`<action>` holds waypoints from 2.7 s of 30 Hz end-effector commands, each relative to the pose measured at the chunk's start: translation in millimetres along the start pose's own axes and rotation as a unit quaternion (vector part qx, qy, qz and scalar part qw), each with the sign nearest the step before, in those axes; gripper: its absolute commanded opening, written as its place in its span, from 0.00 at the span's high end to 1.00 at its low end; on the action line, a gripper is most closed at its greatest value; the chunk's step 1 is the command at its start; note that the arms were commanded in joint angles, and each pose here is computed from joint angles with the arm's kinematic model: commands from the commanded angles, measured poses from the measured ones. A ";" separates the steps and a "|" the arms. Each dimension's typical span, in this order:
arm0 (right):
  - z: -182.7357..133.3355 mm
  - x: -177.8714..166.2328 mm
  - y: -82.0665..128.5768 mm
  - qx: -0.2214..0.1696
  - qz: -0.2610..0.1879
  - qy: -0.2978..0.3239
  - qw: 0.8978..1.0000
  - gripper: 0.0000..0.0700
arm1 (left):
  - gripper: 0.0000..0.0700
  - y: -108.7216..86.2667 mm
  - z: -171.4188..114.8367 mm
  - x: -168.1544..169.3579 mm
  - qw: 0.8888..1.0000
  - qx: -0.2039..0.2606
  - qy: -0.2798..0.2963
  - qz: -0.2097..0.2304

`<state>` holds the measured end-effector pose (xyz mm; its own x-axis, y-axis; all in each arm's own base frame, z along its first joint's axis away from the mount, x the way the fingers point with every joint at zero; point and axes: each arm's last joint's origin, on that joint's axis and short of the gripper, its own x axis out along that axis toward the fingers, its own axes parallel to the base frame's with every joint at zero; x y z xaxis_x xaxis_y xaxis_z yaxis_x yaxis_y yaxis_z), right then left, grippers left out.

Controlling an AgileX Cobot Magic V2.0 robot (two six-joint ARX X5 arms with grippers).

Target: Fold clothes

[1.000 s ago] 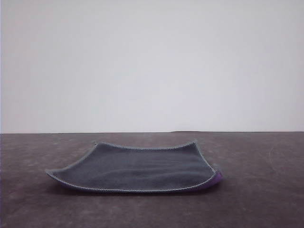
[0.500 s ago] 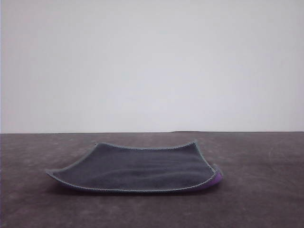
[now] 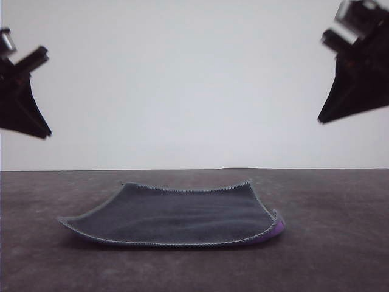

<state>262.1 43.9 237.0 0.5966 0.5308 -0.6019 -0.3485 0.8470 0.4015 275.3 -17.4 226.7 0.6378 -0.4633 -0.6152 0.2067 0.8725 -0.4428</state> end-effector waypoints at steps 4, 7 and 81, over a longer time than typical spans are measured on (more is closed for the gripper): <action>-1.0 16.2 -3.3 0.001 0.009 0.024 1.000 0.99 | 0.98 -0.3 -3.1 17.4 0.998 0.001 0.041 -0.051; -3.0 21.0 -4.3 0.005 0.021 0.034 0.999 0.99 | 0.98 -2.0 -5.4 22.2 0.996 0.001 0.053 -0.074; 22.1 171.8 -18.9 0.019 0.120 0.090 0.988 1.00 | 0.99 -6.7 32.0 165.9 0.979 -0.007 0.164 -0.123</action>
<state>382.0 116.8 146.0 0.3604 0.7166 -0.5972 -0.4378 0.6952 0.5701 399.5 -92.8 155.2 0.3099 -0.6825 -0.6619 0.2993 0.7309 -0.6134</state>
